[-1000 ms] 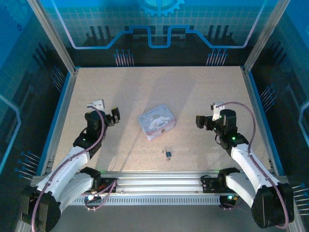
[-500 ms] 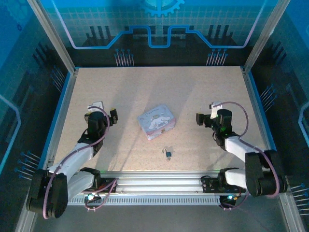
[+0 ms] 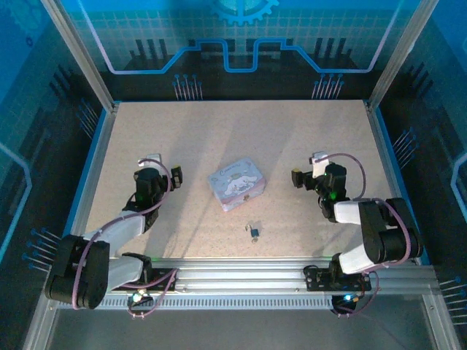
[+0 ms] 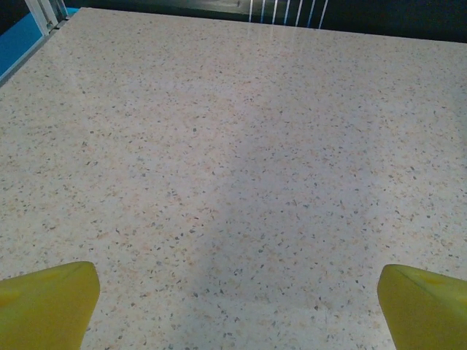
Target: Unlock the padlock with the key
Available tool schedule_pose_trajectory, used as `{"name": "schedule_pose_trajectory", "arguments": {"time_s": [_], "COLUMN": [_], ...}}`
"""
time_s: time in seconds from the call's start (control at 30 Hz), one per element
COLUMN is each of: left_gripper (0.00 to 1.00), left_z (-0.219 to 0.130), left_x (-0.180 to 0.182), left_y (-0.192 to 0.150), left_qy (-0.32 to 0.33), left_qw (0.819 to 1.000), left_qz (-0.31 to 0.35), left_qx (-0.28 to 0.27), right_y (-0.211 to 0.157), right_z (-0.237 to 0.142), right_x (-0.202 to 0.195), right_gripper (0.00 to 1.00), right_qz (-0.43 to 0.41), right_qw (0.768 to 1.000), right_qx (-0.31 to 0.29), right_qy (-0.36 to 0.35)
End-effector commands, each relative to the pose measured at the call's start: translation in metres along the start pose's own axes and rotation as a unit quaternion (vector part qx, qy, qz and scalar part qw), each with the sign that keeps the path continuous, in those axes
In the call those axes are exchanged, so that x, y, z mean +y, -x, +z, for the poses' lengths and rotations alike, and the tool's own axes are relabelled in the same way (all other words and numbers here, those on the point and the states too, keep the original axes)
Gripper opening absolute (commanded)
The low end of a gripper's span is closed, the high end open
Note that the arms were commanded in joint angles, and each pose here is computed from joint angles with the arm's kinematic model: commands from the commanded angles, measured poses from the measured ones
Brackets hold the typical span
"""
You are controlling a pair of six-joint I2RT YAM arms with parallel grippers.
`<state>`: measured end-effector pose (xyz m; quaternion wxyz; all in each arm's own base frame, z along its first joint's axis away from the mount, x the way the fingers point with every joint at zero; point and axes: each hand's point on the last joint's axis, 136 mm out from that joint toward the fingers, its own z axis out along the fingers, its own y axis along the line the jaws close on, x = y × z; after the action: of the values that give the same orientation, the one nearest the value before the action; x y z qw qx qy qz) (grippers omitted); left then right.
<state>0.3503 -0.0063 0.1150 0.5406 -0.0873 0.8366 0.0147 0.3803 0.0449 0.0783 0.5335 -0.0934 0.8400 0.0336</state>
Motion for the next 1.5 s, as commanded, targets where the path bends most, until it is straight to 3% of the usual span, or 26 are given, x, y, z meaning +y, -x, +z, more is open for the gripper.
{"name": "schedule_pose_trajectory", "arguments": {"time_s": [0.0,0.5,0.77,1.03,1.47], "left_gripper": [0.99,0.99,0.99,0.99,0.99], "left_z": [0.004,0.023,0.031,0.052,0.052], "left_x": [-0.001,-0.025,-0.017,-0.001,0.002], "left_y": [0.005,0.015,0.001,0.002,0.002], "left_qy": [-0.010,-0.070,-0.069,-0.050,-0.054], "left_qw": [1.000,0.993,0.990,0.997,0.997], "left_qz": [0.002,0.070,0.061,0.023,0.014], "left_qx": [-0.019,-0.066,-0.107,-0.045,-0.044], "right_y": [0.020,0.020,0.020,0.020,0.019], "right_z": [0.006,0.006,0.006,0.006,0.006], "right_x": [-0.015,-0.016,-0.016,-0.016,-0.015], "right_gripper": [1.00,1.00,1.00,1.00,1.00], "right_qz": [0.013,0.012,0.011,0.010,0.008], "right_qw": [1.000,1.000,1.000,1.000,1.000], "right_qx": [-0.020,-0.019,-0.019,-0.019,-0.018], "right_qy": [-0.013,-0.016,-0.016,-0.017,-0.020]}}
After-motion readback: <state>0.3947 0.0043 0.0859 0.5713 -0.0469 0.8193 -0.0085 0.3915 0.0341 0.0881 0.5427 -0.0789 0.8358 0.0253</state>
